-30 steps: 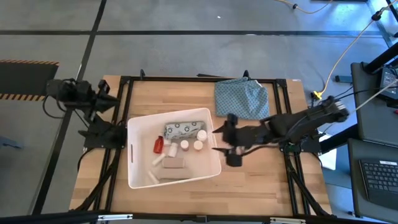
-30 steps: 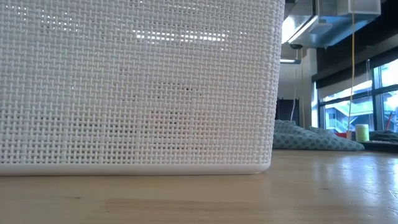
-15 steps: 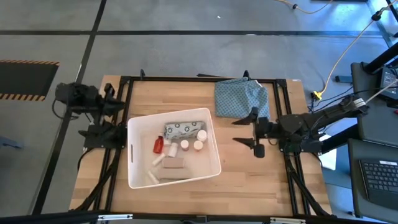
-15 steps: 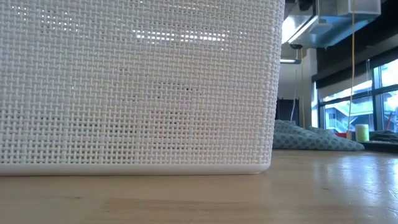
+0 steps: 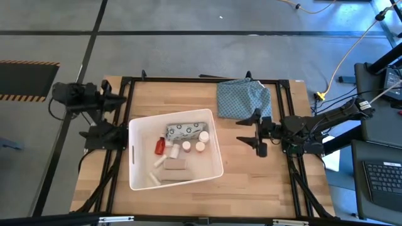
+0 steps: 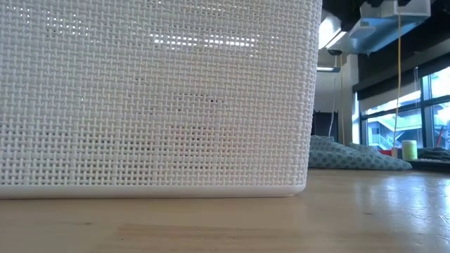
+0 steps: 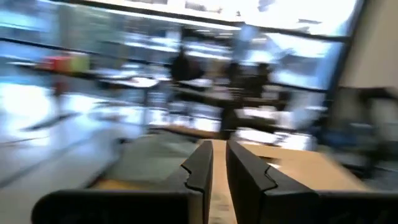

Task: Pick & place medical supplies in basket/bin
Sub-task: Return to Home Position

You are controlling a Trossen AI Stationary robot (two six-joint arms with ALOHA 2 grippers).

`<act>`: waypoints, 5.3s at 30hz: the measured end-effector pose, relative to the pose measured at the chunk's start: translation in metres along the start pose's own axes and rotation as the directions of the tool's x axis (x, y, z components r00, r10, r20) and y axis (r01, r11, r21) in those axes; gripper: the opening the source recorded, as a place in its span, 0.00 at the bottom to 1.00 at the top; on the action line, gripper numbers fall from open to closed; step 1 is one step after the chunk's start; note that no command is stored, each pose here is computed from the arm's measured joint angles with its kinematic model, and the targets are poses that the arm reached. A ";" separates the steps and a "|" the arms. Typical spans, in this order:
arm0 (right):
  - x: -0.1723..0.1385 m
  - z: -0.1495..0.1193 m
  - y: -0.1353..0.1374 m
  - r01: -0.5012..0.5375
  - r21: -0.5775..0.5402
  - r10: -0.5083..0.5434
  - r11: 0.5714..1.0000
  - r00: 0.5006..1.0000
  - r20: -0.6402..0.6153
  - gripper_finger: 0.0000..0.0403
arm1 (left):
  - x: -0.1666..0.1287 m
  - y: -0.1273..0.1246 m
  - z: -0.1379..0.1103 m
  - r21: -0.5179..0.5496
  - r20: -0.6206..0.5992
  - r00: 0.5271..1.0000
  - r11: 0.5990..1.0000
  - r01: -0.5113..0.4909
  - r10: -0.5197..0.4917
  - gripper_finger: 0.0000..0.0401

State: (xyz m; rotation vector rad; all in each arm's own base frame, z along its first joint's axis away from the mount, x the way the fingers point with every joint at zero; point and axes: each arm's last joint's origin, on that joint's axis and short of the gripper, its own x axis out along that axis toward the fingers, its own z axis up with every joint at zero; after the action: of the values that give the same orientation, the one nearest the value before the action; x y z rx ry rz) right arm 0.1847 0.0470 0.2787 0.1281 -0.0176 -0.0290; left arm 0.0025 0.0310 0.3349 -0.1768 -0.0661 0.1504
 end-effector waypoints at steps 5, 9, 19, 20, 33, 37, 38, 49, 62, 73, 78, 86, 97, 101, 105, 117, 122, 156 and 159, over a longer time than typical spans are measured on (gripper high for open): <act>0.000 0.000 0.001 -0.019 0.007 0.019 1.000 1.000 -0.002 0.75 | 0.003 -0.003 0.005 0.124 0.019 0.950 0.942 -0.312 0.312 0.11; 0.000 -0.001 0.000 -0.018 0.005 0.018 1.000 1.000 -0.009 0.75 | 0.008 -0.008 0.009 0.186 0.039 0.884 0.865 -0.465 0.466 0.10; 0.000 -0.009 0.000 -0.013 0.009 0.013 1.000 0.996 -0.088 0.75 | 0.003 -0.002 0.012 0.181 0.064 0.799 0.781 -0.598 0.598 0.10; 0.000 -0.009 0.000 -0.021 0.011 0.022 1.000 0.996 -0.089 0.75 | -0.003 0.002 0.013 0.158 0.061 0.819 0.805 -0.572 0.570 0.10; -0.001 -0.005 0.000 -0.028 0.045 0.030 0.999 0.998 -0.058 0.75 | -0.029 0.026 0.015 -0.145 0.102 0.749 0.755 -0.639 0.654 0.10; 0.000 -0.004 0.001 -0.027 0.089 0.031 0.996 0.998 -0.050 0.75 | -0.032 0.025 0.015 -0.100 0.109 0.624 0.633 -0.768 0.774 0.10; 0.000 -0.004 0.001 -0.026 0.097 0.031 0.995 0.998 -0.051 0.75 | -0.030 0.022 0.015 -0.073 0.111 0.613 0.622 -0.780 0.782 0.10; 0.000 -0.005 0.001 -0.026 0.093 0.031 0.995 0.998 -0.052 0.75 | -0.041 0.000 0.021 -0.056 0.171 0.143 0.155 -0.986 0.975 0.10; 0.000 -0.005 0.001 -0.029 0.064 0.032 0.998 0.998 -0.056 0.75 | -0.045 -0.016 0.012 -0.082 0.196 -0.290 -0.279 -0.957 0.937 0.10; 0.000 -0.006 0.001 -0.058 0.038 0.060 0.998 0.996 -0.072 0.75 | -0.086 -0.065 0.029 -0.192 0.179 -0.618 -0.588 -0.785 0.766 0.11; -0.001 -0.007 0.001 -0.058 0.033 0.060 0.998 0.995 -0.079 0.75 | -0.077 -0.069 0.024 -0.107 0.231 -0.572 -0.564 -0.819 0.787 0.10; 0.000 -0.008 0.001 -0.058 0.028 0.060 0.998 0.994 -0.088 0.75 | -0.039 -0.057 0.015 0.048 0.257 0.387 0.389 -0.920 0.885 0.10; 0.000 -0.008 0.001 -0.059 0.003 0.060 0.998 0.994 -0.091 0.75 | 0.006 0.005 -0.050 -0.108 -0.002 0.480 0.477 -0.872 0.877 0.10; 0.000 -0.009 0.001 -0.058 0.005 0.058 0.998 0.993 -0.098 0.75 | 0.014 0.014 -0.052 -0.189 0.066 0.540 0.542 -0.819 0.839 0.10; 0.000 -0.014 0.000 -0.055 0.003 0.055 0.998 0.993 -0.105 0.75 | 0.014 0.020 -0.058 -0.275 0.062 0.442 0.441 -0.854 0.895 0.11; 0.001 -0.036 -0.011 -0.009 0.020 0.011 1.000 0.995 -0.101 0.75 | 0.040 0.052 -0.113 -0.177 0.013 0.586 0.579 -0.796 0.810 0.10; -0.002 -0.050 -0.030 0.069 0.040 -0.068 0.997 0.997 -0.042 0.75 | 0.048 0.055 -0.127 -0.114 0.015 0.638 0.635 -0.764 0.770 0.11; -0.044 -0.102 -0.093 0.385 -0.022 -0.383 0.923 0.921 0.069 0.75 | 0.076 0.035 -0.170 -0.045 -0.110 0.908 0.910 -0.412 0.405 0.10; -0.048 -0.101 -0.092 0.386 -0.022 -0.384 0.922 0.921 0.065 0.75 | 0.076 0.035 -0.170 -0.045 -0.110 0.907 0.910 -0.412 0.406 0.11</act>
State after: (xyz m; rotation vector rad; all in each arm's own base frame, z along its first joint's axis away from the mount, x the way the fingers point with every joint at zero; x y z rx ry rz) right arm 0.1362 -0.0302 0.1665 0.0949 -0.0513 -0.4285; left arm 0.0858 0.0483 0.1654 -0.2641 0.0662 0.5606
